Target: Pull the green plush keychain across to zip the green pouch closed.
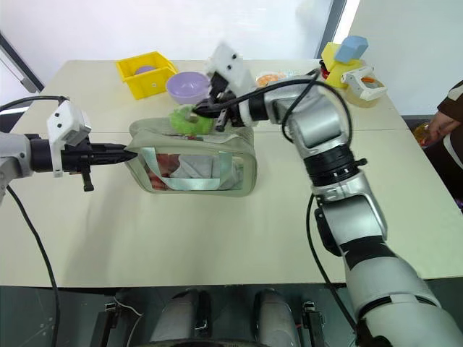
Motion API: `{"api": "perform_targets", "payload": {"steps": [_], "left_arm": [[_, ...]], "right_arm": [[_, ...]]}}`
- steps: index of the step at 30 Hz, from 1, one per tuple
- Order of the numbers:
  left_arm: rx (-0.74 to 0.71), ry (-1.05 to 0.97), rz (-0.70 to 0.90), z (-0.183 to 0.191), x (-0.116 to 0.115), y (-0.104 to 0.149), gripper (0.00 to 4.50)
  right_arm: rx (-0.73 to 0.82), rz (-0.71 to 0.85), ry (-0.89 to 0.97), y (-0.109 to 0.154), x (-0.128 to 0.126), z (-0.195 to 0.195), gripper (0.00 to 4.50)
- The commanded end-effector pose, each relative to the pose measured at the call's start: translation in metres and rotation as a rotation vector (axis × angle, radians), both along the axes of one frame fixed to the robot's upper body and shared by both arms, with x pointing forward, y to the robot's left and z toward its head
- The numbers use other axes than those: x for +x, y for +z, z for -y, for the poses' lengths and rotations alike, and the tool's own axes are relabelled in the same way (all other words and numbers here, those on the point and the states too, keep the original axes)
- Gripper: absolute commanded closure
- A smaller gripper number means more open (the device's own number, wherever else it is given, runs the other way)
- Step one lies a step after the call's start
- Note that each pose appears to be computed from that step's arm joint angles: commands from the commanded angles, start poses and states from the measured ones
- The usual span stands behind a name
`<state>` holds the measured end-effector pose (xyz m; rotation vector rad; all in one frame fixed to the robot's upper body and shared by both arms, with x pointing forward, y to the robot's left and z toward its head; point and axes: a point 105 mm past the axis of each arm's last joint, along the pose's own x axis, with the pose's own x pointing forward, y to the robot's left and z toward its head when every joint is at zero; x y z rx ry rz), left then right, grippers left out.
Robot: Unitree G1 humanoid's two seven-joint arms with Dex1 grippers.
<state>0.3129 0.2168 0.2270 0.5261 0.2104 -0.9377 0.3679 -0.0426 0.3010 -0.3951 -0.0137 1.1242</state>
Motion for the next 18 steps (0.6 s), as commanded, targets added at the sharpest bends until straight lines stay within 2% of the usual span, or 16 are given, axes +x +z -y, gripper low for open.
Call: {"api": "perform_targets", "payload": {"steps": [1, 11, 15, 18], "left_arm": [[-0.002, 0.012, 0.006, -0.003, -0.001, 0.0, 4.5], [-0.025, 0.039, -0.025, -0.003, 0.002, -0.012, 4.5], [-0.034, 0.036, -0.03, 0.001, 0.004, -0.014, 4.5], [-0.037, 0.031, -0.033, 0.004, 0.004, -0.015, 4.5]], "right_arm": [[0.072, 0.049, -0.09, 0.028, -0.014, 0.028, 4.47], [0.01, 0.036, -0.527, 0.01, -0.029, 0.121, 4.47], [-0.053, 0.009, -0.684, -0.017, -0.029, 0.153, 4.47], [-0.073, -0.054, -0.692, -0.041, -0.033, 0.155, 4.47]]}}
